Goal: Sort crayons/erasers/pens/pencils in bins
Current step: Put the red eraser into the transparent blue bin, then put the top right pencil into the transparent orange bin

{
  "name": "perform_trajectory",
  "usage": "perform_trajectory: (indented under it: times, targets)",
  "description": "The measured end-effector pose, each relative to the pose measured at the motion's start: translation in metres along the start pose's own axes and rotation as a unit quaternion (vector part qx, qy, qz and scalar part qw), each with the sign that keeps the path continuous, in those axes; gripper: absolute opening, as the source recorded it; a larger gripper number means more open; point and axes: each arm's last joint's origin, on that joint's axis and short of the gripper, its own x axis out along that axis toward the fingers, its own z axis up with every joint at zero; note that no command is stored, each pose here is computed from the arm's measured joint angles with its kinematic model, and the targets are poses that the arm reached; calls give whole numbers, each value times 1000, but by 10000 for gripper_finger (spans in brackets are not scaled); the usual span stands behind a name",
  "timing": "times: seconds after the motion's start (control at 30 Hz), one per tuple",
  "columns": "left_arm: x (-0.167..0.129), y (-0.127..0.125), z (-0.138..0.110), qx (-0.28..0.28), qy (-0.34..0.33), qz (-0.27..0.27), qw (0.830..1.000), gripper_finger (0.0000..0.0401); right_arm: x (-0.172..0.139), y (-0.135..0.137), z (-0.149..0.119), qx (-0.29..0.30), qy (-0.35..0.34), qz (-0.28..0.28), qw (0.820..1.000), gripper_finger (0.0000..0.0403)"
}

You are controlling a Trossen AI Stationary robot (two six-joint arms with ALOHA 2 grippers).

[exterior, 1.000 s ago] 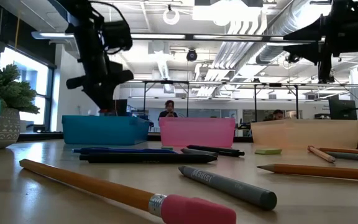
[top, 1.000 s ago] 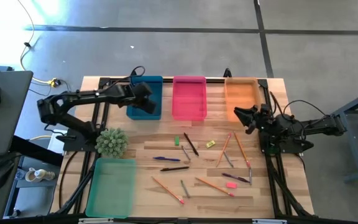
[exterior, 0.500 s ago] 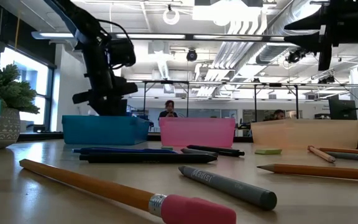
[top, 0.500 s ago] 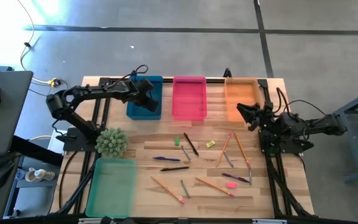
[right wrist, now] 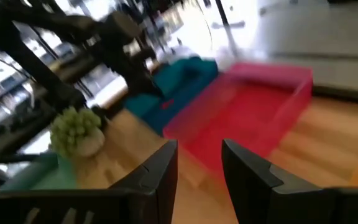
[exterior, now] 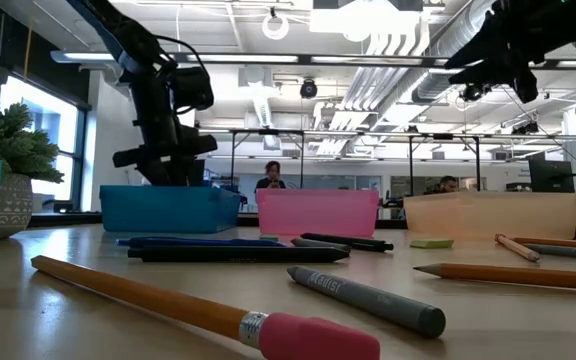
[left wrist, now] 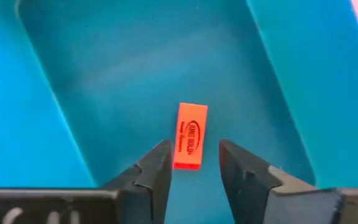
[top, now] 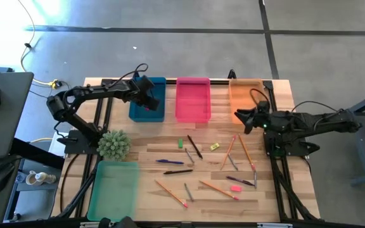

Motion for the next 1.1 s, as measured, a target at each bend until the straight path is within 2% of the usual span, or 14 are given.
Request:
perform_trajectory:
  times: [0.2,0.33,0.57,0.73,0.9,1.1]
  targets:
    - [-1,0,0,5,3,-10,1000,176,6,12,7,-3,54,-43,998,117]
    - [-3,-1,0,30,11,-37,999,191,11,20,11,-9,80,-45,996,117]
    - [-24,-1,-1,45,-5,-82,996,186,15,24,5,73,167,-67,981,117]
    - [-50,0,-6,50,-28,-114,992,180,19,22,-9,140,245,-106,953,117]
    - [-74,-5,-16,61,-50,-146,986,177,22,18,-22,184,318,-165,916,117]
    - [-90,-14,-27,87,-69,-163,980,176,22,22,-37,187,414,-175,874,117]
